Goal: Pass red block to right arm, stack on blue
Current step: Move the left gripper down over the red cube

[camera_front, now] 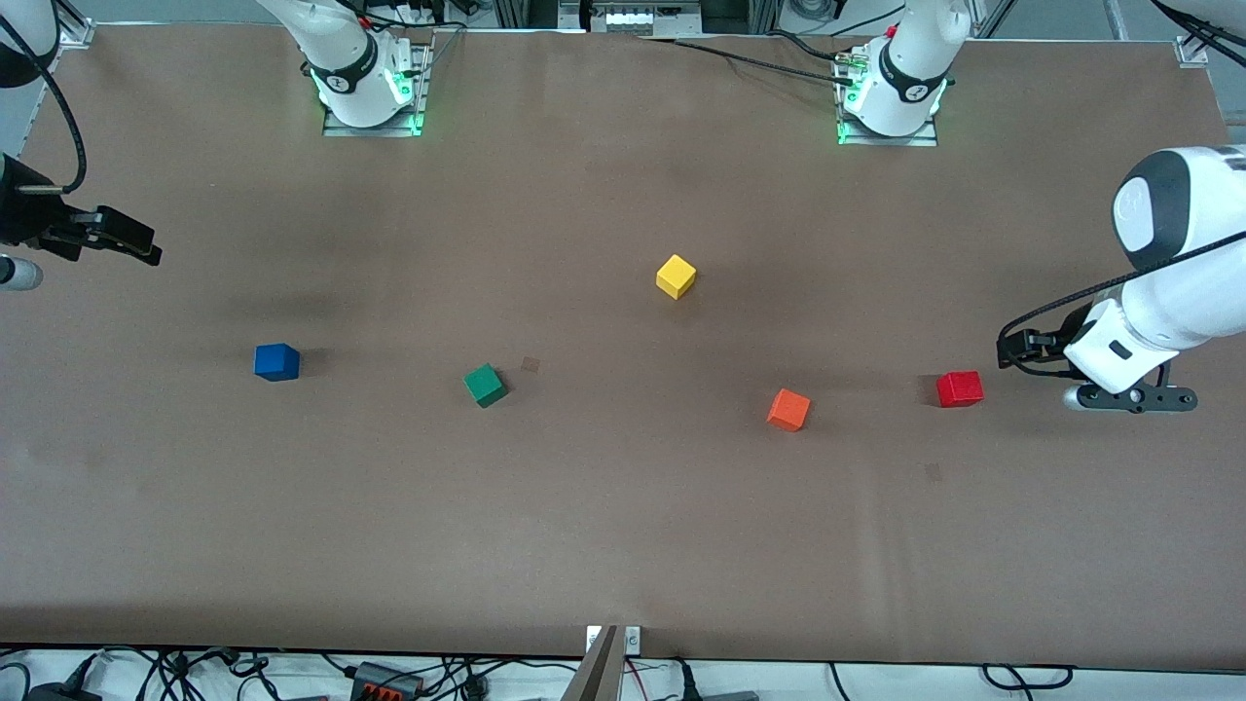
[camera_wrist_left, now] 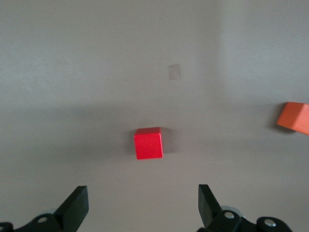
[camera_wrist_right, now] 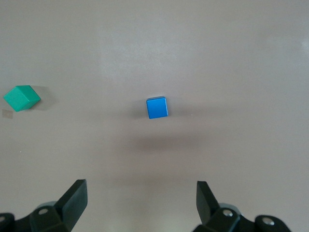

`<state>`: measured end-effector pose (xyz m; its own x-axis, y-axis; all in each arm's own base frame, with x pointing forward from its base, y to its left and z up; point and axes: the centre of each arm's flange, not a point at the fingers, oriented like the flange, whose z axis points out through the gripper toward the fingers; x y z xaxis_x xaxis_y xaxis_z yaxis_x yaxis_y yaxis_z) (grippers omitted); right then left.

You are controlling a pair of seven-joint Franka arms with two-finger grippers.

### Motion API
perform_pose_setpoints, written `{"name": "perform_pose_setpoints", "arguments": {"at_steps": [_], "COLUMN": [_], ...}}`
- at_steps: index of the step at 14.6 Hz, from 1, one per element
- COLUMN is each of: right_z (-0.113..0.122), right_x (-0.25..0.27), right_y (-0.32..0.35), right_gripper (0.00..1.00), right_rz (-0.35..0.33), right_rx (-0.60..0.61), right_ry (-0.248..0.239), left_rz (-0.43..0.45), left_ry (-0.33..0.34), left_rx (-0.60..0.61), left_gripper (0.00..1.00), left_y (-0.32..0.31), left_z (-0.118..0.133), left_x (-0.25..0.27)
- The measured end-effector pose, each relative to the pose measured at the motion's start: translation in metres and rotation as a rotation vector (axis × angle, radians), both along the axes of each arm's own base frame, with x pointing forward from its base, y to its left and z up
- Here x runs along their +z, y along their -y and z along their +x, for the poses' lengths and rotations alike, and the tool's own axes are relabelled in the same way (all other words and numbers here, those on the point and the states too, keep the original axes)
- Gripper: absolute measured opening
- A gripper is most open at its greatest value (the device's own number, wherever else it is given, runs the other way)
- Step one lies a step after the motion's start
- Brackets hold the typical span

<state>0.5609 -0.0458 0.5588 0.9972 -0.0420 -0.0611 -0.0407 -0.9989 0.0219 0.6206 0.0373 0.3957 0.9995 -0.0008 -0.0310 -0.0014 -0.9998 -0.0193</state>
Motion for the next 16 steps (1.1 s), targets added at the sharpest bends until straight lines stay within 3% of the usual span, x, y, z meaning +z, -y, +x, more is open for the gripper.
{"name": "perform_pose_setpoints", "arguments": {"at_steps": [8, 16], "right_z": [0.000, 0.001], "right_x": [-0.001, 0.004], "right_y": [0.000, 0.000], "right_gripper": [1.00, 1.00], "right_rz": [0.000, -0.001], "right_rx": [0.000, 0.001], "right_ry": [0.000, 0.021], "left_rz": [0.011, 0.017], "left_ry": [0.198, 0.245], "left_rx": [-0.006, -0.001], "left_gripper": [1.00, 1.00], "left_y": [-0.001, -0.006], "left_z": [-0.022, -0.048], "left_x": [-0.115, -0.194]}}
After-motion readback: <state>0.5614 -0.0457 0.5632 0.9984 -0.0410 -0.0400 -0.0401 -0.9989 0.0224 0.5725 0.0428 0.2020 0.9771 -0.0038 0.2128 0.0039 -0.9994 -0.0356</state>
